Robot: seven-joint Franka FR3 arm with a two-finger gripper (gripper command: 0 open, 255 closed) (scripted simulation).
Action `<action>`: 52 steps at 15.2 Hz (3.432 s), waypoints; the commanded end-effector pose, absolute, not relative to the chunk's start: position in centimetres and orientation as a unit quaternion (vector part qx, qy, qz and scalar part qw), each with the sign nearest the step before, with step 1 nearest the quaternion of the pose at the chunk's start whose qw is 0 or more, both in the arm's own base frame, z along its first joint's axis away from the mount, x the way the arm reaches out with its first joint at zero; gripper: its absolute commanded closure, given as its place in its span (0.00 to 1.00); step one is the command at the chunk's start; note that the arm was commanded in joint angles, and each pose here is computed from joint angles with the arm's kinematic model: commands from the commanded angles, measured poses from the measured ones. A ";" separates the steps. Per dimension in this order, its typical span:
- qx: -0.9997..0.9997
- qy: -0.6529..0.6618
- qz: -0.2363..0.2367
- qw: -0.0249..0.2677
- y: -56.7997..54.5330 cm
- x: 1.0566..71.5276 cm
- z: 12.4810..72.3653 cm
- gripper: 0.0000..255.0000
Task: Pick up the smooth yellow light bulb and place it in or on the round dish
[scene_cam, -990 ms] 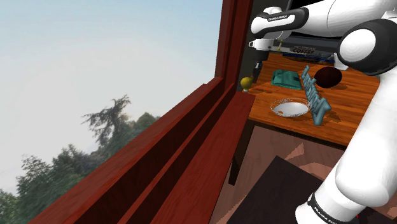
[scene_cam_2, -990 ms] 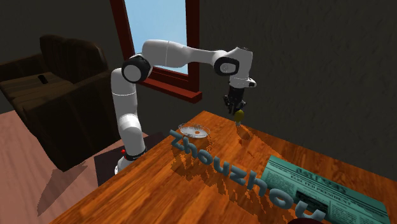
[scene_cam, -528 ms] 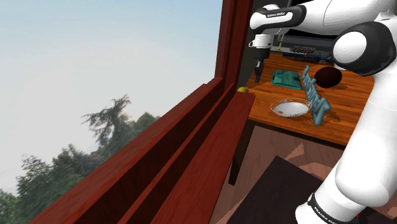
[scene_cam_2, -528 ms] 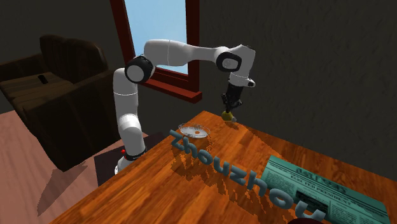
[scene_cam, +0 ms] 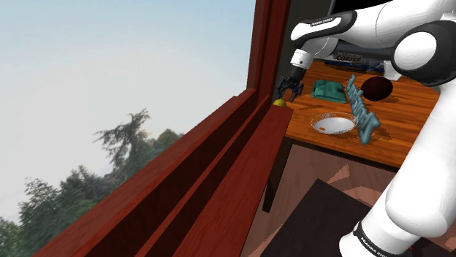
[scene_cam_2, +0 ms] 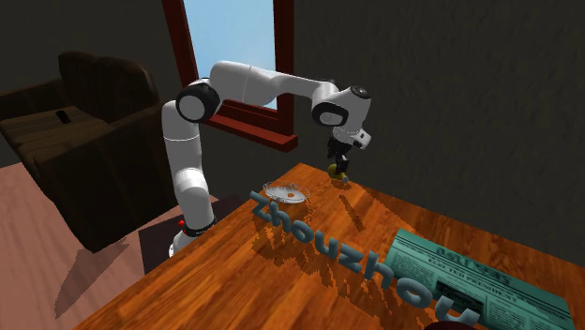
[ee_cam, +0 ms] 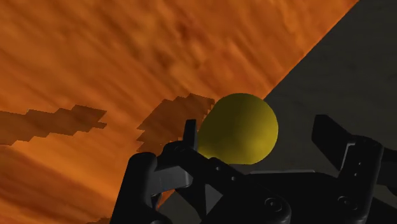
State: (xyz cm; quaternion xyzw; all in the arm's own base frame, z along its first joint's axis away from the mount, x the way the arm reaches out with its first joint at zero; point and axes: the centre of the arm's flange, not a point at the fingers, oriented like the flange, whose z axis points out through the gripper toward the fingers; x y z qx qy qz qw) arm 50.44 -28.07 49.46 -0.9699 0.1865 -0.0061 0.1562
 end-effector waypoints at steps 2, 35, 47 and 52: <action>-0.964 0.210 -0.010 0.163 -27.7 50.6 47.8 0.00; -0.964 0.210 -0.010 0.163 -27.0 50.8 51.4 1.00; -0.964 0.210 -0.010 0.163 -27.0 50.8 57.7 1.00; -0.964 0.210 -0.010 0.163 -27.0 50.8 60.3 1.00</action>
